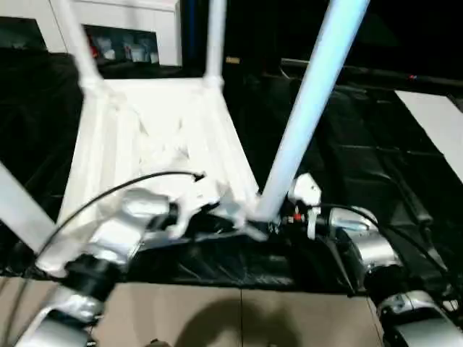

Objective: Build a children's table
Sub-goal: Rotate leg to tighten

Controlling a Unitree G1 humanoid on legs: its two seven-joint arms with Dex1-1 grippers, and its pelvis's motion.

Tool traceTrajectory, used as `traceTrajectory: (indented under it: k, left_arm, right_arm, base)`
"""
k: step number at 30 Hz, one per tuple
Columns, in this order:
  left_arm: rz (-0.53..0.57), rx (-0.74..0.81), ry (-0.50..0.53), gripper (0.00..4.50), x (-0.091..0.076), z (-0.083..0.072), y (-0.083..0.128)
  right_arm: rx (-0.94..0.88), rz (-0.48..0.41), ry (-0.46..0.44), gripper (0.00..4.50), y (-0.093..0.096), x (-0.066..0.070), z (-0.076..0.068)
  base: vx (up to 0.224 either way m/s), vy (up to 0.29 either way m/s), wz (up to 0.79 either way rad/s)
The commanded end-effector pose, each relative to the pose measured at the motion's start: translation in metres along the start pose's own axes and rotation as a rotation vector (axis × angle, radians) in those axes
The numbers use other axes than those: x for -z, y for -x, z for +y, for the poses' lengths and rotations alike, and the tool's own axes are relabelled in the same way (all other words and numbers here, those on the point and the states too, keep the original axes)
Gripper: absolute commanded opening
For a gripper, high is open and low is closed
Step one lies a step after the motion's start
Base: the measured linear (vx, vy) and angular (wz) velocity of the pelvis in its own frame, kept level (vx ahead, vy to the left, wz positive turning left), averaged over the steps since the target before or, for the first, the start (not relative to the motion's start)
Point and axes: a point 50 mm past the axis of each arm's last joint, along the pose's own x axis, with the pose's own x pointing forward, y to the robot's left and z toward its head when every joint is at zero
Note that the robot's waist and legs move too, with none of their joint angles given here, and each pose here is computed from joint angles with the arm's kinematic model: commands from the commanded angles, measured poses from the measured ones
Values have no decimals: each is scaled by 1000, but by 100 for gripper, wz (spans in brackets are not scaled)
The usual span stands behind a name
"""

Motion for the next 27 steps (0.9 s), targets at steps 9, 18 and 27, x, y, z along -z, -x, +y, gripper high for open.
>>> traceTrajectory:
  k: [9, 18, 27]
  left_arm:
    - [76, 105, 9, 0, 15, -9, 0]
    - [43, -50, 65, 0, 10, -2, -21]
    - [21, -138, 120, 0, -7, -14, -77]
  right_arm:
    - [-74, 35, -17, 287, 3, 1, 1]
    - [143, -20, -122, 267, -5, 15, 3]
    - [604, -99, -303, 266, -44, 26, 10]
  base:
    - [0, 0, 0]
    - [0, 0, 0]
    - [0, 0, 0]
